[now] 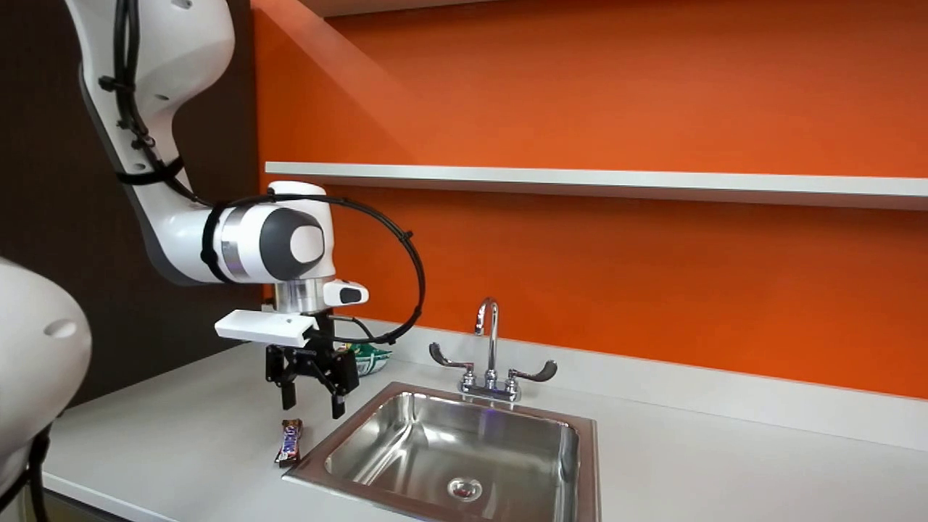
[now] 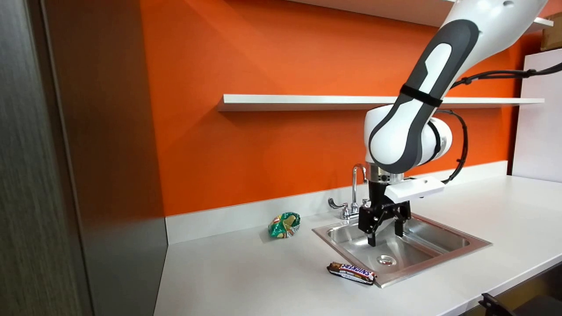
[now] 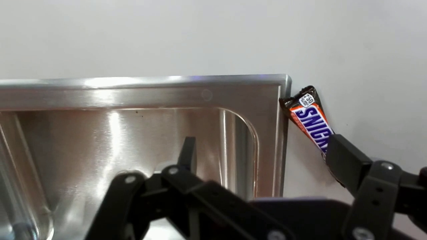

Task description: Shift the snickers bar to the counter on the left

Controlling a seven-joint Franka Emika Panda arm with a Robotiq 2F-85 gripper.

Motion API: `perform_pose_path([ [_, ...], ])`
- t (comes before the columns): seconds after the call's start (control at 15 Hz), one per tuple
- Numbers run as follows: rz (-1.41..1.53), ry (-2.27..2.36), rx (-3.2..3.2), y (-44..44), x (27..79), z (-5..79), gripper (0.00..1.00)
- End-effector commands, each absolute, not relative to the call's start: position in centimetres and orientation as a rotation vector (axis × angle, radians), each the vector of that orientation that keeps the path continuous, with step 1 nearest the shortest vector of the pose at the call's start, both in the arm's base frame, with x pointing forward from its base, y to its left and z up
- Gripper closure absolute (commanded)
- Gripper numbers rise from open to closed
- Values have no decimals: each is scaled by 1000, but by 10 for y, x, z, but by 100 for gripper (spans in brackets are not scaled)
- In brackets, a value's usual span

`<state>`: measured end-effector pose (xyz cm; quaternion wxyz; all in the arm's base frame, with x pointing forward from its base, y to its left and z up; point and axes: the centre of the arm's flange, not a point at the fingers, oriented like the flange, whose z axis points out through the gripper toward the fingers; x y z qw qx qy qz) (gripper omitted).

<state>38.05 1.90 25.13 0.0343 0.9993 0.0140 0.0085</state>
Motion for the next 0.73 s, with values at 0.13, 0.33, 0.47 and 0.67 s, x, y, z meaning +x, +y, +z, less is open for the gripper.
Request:
perform_pose_path([
  [0.13,33,30,3073,18,380,253,0],
  [0.33,33,27,3073,18,380,253,0],
  [0.47,33,27,3073,18,380,253,0],
  [0.67,33,26,3073,18,380,253,0],
])
